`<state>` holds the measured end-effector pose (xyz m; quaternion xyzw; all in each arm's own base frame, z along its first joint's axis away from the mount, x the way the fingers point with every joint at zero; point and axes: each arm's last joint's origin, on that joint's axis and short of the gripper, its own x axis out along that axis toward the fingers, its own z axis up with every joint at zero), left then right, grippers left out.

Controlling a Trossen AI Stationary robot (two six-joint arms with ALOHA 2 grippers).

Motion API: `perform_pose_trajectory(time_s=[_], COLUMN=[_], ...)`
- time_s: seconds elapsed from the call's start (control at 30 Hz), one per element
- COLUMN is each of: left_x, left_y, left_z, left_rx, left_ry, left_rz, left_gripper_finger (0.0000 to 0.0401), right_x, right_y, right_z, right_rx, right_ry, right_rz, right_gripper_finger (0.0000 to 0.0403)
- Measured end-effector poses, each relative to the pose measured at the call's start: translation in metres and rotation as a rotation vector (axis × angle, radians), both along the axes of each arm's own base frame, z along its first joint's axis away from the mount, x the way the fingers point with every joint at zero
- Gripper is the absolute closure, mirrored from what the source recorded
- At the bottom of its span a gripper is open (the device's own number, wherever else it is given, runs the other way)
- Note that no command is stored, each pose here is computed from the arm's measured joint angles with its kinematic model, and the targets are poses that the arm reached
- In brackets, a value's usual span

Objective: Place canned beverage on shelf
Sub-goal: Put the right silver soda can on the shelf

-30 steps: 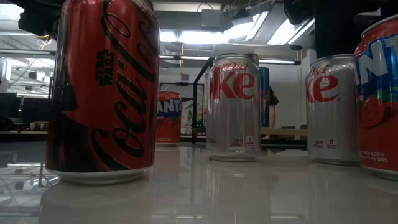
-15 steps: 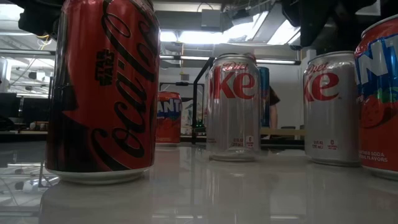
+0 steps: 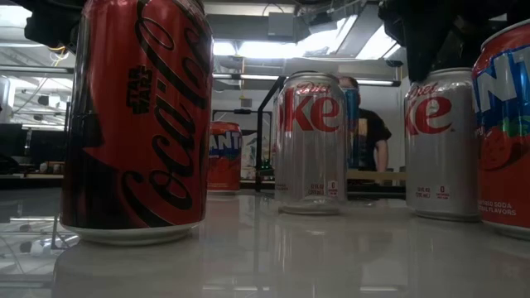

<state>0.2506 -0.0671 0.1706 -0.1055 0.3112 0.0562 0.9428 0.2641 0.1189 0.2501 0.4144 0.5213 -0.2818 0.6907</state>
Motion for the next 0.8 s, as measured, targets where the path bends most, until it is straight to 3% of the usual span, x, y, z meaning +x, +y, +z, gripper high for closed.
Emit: perform_pose_trajectory(time_s=[0.6, 0.8], left_x=[0.000, 0.000], left_y=[0.000, 0.000], left_z=[0.000, 0.000], left_rx=[0.000, 0.000], left_ry=[0.000, 0.000], left_rz=[0.000, 0.000], left_gripper_finger=[0.0188, 0.0188], right_x=[0.016, 0.017], right_y=[0.010, 0.009], right_z=[-0.028, -0.030], right_rx=[0.040, 0.010], right_ry=[0.079, 0.076], right_rz=[0.020, 0.022], right_gripper_finger=[0.0018, 0.0068])
